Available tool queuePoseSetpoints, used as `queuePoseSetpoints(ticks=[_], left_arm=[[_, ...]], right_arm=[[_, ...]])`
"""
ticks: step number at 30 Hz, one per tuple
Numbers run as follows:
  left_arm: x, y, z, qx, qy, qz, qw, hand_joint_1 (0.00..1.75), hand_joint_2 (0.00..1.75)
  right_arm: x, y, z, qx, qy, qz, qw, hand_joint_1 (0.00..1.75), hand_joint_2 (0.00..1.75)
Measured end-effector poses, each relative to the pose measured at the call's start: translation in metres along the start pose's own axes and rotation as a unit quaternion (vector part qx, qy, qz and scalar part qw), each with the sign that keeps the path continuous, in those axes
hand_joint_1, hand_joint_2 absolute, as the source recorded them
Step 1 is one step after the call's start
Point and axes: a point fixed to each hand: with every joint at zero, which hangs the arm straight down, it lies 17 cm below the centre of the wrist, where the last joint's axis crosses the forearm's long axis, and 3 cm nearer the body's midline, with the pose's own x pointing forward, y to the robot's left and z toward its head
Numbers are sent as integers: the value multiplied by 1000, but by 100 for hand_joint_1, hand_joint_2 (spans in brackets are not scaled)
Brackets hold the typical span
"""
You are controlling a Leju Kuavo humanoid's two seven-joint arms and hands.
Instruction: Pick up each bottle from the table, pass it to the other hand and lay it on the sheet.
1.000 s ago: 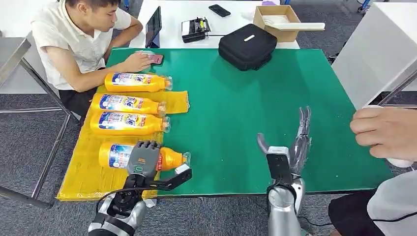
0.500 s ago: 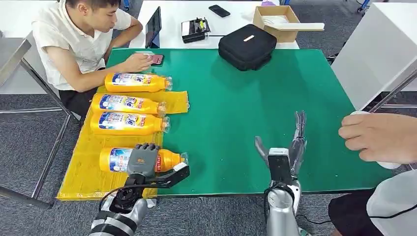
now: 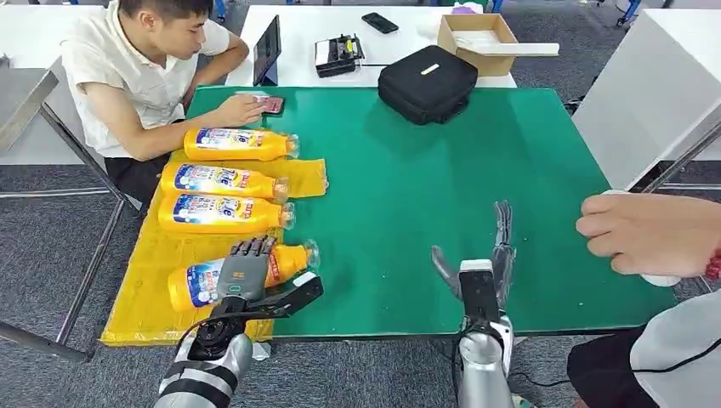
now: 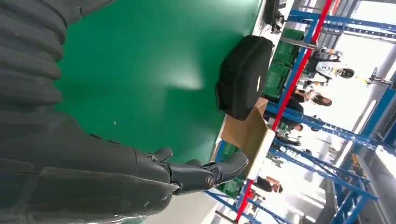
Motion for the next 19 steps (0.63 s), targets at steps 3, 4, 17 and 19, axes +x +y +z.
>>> queuePoseSetpoints(ticks=[3,4,17,19], left_arm=[[-2,-2,0,-5,1,7,1000,0,175],[-2,-3,0,-6,0,8,1000,0,175],[0,-3,-1,-10,0,15,1000,0,175],[0,-4,-1,-11,0,14,1000,0,175]], right_arm=[[-3,-1,3,0,5,-6,1000,0,175],[-4,-1,4,1,7,-7,1000,0,175],[-12,-8,8,-5,17,-3,1000,0,175],[-13,-9,8,-6,18,-4,1000,0,175]])
